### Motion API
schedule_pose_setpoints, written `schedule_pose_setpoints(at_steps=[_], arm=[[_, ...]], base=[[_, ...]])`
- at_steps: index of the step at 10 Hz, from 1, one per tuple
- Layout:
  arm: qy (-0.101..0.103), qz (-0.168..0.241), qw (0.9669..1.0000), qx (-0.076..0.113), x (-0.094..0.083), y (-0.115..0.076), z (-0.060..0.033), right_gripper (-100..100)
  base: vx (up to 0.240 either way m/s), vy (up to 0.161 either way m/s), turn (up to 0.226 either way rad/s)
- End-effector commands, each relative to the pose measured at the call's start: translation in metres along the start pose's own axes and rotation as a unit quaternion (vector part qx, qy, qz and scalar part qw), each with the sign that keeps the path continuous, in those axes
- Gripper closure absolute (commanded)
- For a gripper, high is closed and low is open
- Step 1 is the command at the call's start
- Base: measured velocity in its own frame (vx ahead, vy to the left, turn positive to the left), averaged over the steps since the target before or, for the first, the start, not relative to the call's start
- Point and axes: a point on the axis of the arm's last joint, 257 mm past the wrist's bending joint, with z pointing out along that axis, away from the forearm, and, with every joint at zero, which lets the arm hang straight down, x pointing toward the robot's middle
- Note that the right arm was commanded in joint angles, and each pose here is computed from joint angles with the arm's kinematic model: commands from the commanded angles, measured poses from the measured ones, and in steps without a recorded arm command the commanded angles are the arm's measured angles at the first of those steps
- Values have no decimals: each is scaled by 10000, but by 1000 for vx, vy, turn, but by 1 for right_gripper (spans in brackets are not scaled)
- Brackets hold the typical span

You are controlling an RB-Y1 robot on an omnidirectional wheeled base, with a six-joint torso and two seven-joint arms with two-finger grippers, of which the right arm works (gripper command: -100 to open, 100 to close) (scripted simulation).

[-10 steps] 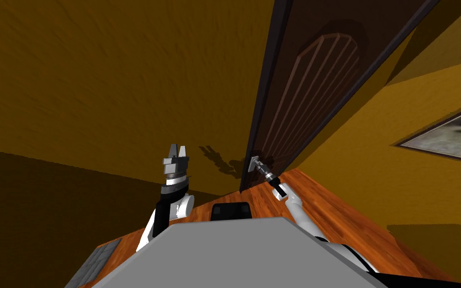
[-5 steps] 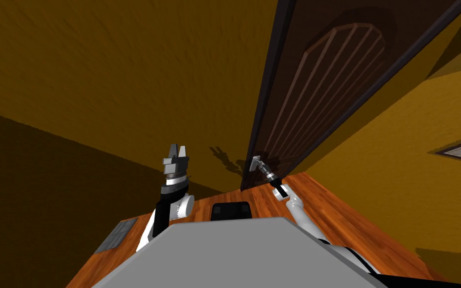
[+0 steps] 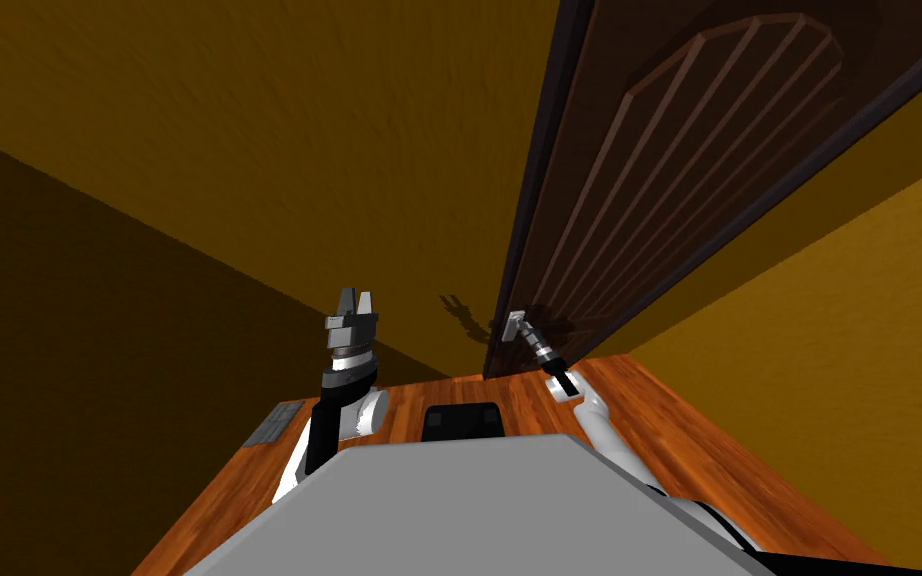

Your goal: Pull the door open

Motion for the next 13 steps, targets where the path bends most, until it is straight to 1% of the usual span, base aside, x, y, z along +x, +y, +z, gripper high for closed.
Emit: schedule_pose_setpoints(at_steps=[1, 2, 3, 4, 5, 6, 7, 8, 10, 12, 13], arm=[[-197, 352, 9992, -55, -123, 45, 42, 100], [-281, 561, 9980, -21, -167, 24, 32, 100], [-302, 588, 9978, -15, -177, 20, 32, 100], [-398, 819, 9958, 22, -226, -6, 20, 100], [-489, 1046, 9933, 55, -271, -31, 6, 100], [-579, 1272, 9901, 86, -315, -57, -8, 100], [-670, 1498, 9864, 115, -358, -84, -23, 100], [-750, 1616, 9838, 183, -381, -136, -47, -100], [-893, 1898, 9775, 216, -432, -161, -51, -100], [-1085, 2280, 9673, 256, -498, -199, -60, -100], [-1197, 2503, 9603, 275, -534, -222, -67, -100]], base=[[-88, -77, 192], [-89, -86, 207], [-50, -54, 60], [-40, -32, 101], [-65, -62, 285], [-80, -66, 98], [-94, -72, 185], [-88, -61, 228], [-62, -32, 146], [-59, -42, 174], [-79, -41, 195]])
